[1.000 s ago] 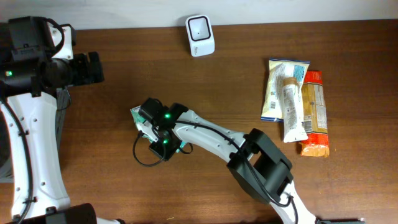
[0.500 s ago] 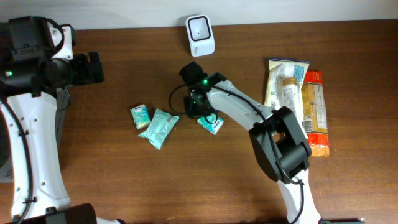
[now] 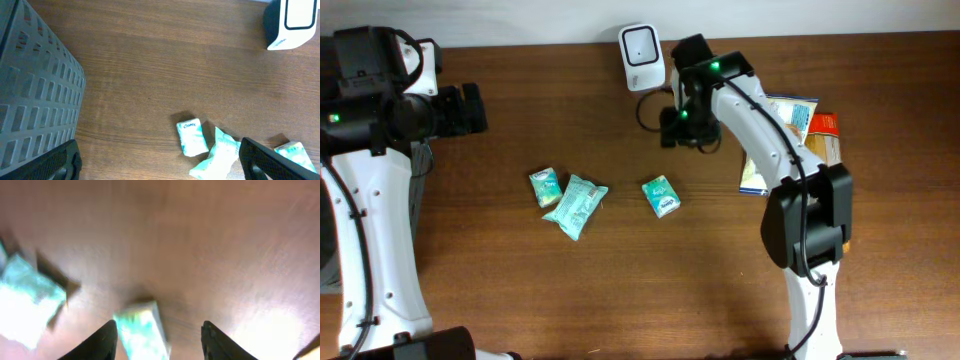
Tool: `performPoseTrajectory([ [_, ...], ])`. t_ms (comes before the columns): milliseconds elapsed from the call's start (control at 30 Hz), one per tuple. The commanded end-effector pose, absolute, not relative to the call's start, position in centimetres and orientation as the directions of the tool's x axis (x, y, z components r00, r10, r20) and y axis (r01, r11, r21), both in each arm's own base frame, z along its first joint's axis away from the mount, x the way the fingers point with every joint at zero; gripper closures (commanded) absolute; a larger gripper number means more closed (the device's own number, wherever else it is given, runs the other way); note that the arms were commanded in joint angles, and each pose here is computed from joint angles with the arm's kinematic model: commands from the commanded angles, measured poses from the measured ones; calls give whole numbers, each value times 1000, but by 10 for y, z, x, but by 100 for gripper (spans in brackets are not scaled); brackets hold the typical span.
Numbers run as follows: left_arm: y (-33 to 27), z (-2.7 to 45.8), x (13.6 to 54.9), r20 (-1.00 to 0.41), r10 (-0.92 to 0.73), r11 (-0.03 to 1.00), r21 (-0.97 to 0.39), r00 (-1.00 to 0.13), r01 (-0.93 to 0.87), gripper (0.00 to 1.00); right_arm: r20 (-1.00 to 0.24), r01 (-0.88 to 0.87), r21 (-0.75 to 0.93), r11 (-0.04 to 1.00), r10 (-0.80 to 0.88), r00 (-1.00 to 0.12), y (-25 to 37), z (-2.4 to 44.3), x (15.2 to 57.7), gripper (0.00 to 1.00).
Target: Scan the item barcode
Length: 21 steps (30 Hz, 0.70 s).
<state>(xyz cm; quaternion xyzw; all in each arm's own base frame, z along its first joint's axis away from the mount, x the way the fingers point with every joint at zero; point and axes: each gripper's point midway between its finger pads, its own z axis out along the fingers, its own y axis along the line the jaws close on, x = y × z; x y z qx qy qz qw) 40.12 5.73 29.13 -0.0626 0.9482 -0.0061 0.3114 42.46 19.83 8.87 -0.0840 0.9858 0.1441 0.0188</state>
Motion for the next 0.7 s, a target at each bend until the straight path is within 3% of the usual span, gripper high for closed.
performPoseTrajectory([
  [0, 58, 296, 401, -598, -129, 991, -58, -791, -118, 1, 69, -240, 452, 859, -303, -951, 217, 64, 380, 40],
  [133, 58, 296, 401, -598, -129, 991, -58, -791, -118, 1, 187, -191, 448, 873, -300, -936, 208, 35, 350, 39],
  [333, 58, 296, 401, -598, -129, 991, -58, -791, -118, 1, 197, -195, 430, 881, -302, -933, 202, 18, 344, 45],
  [433, 58, 296, 401, -598, -129, 991, -58, -791, -118, 1, 180, -200, 432, 879, -302, -936, 203, 8, 345, 57],
  [567, 58, 296, 401, -598, -129, 991, -58, -791, -118, 1, 132, -217, 438, 873, -301, -945, 206, -2, 353, 65],
  [633, 58, 296, 401, -598, -129, 991, -58, -791, -118, 1, 134, -217, 437, 873, -302, -944, 206, -4, 352, 76],
  [667, 58, 296, 401, -598, -129, 991, -57, -791, -118, 1, 139, -214, 437, 874, -301, -943, 205, -5, 350, 92],
])
